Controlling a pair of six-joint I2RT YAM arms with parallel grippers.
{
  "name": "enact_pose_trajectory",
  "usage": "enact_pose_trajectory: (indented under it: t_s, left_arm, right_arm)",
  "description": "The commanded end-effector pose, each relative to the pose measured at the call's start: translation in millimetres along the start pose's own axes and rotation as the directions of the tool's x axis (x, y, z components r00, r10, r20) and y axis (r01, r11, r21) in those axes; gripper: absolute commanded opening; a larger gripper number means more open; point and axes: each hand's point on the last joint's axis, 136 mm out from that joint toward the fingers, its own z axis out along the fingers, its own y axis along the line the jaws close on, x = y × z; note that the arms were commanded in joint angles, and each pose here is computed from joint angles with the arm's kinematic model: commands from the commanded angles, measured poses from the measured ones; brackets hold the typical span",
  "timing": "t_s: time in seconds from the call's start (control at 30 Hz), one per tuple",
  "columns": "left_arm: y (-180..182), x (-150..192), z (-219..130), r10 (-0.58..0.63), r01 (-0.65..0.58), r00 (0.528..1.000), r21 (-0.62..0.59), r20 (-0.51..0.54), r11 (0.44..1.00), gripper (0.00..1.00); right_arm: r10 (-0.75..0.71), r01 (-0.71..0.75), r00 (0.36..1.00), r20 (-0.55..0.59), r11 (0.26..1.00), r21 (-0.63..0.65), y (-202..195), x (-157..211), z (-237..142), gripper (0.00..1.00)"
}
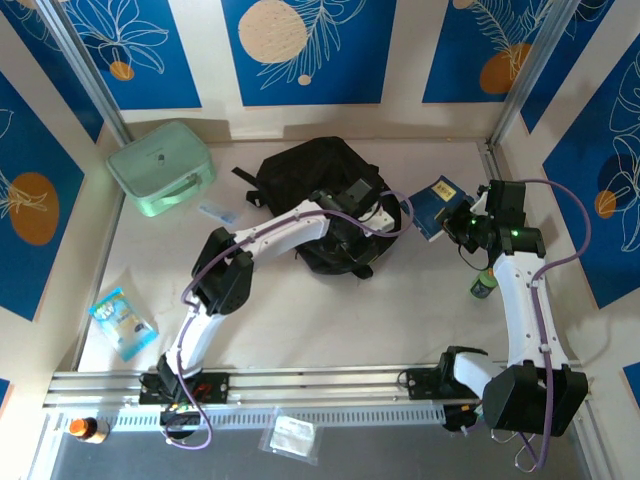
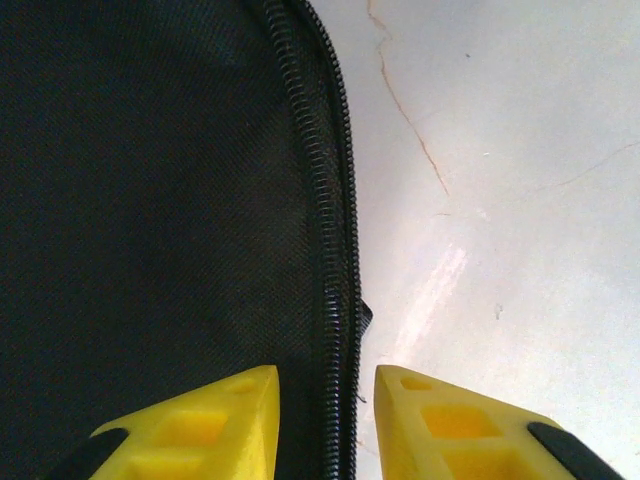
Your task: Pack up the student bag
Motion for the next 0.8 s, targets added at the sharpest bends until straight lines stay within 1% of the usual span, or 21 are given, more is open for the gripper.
enact_pose_trajectory:
  t_s: [0.0,0.1,0.2,0.23,0.43,0.53,0.77]
  left_arm:
    - [7,6,7,-0.01,0.01,0.999,-0.011,-0.038,1.0,0.28]
    - [10,7,10,-0.01,0.009,0.999,-0.023,-0.04,1.0,0.27]
    - [14,6,11,-0.004,0.002,0.999,-0.044,-0.04,0.999,0.2]
    - [14,6,10,-0.003,0.001,0.999,-0.045,-0.038,0.999,0.19]
    - [9,2,6,-0.022,0.022,0.999,-0.002,-0.025,1.0,0.2]
    - [8,-1,1,-0.058,0.058,0.998,0.034,-0.014,0.998,0.17]
    - [3,-15,-28,-0.151,0.136,0.987,0.198,0.062,0.971,0.09]
  right_arm:
    - [-0.014,0.015,1.0,0.014,0.999,-0.03,5,-3,-2,0.0]
    - [-0.012,0.013,1.0,0.017,0.999,-0.032,5,-2,-3,0.0]
    - [-0.011,0.011,1.0,0.015,0.999,-0.033,5,-2,-3,0.0]
    - [-0.011,0.011,1.0,0.015,0.999,-0.033,5,-2,-3,0.0]
    - [-0.01,0.01,1.0,0.017,0.999,-0.033,5,-2,-3,0.0]
    - [-0.009,0.01,1.0,0.015,0.999,-0.032,4,-2,-2,0.0]
    - [-0.01,0.011,1.0,0.017,0.999,-0.03,3,0,-4,0.0]
